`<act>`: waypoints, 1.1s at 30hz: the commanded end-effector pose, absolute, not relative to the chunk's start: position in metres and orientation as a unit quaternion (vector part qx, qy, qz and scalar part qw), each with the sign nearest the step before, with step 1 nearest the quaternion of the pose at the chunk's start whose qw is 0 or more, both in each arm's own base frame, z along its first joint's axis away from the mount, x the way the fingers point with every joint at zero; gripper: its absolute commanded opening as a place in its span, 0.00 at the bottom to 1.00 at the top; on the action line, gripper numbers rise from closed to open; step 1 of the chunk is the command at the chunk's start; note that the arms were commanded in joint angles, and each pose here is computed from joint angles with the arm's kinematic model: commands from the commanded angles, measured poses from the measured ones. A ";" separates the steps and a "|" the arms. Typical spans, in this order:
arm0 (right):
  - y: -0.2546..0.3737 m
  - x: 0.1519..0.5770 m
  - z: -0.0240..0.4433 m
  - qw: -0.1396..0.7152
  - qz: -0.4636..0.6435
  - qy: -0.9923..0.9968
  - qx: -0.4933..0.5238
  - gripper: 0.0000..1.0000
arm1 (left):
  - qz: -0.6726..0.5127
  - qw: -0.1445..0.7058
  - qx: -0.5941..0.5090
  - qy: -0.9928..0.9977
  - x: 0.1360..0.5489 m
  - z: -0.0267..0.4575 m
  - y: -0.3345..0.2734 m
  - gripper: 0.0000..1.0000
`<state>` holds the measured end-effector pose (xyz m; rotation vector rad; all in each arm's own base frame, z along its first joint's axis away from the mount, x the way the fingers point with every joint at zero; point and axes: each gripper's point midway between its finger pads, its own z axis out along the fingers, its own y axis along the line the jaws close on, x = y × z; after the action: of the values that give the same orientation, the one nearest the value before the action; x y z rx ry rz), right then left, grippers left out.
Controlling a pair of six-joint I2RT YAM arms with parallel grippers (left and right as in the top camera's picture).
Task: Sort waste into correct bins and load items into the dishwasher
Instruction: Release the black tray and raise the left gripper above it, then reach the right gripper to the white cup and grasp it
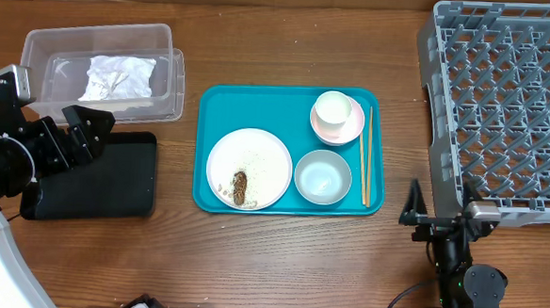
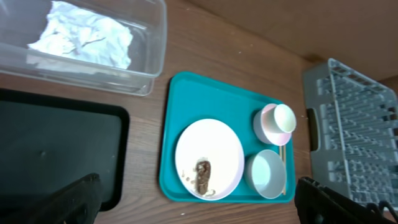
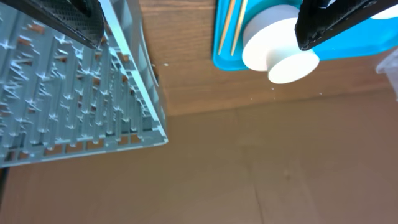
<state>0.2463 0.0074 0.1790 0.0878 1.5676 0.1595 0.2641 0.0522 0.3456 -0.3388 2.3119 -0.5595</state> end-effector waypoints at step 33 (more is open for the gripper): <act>0.095 0.241 0.380 0.541 0.347 0.766 -0.024 1.00 | -0.192 0.340 -0.138 0.910 0.271 0.331 0.069 1.00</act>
<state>0.2167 0.0991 0.3611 0.0750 1.7506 0.9934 0.2700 0.0665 0.3300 -0.3789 2.3693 -0.5166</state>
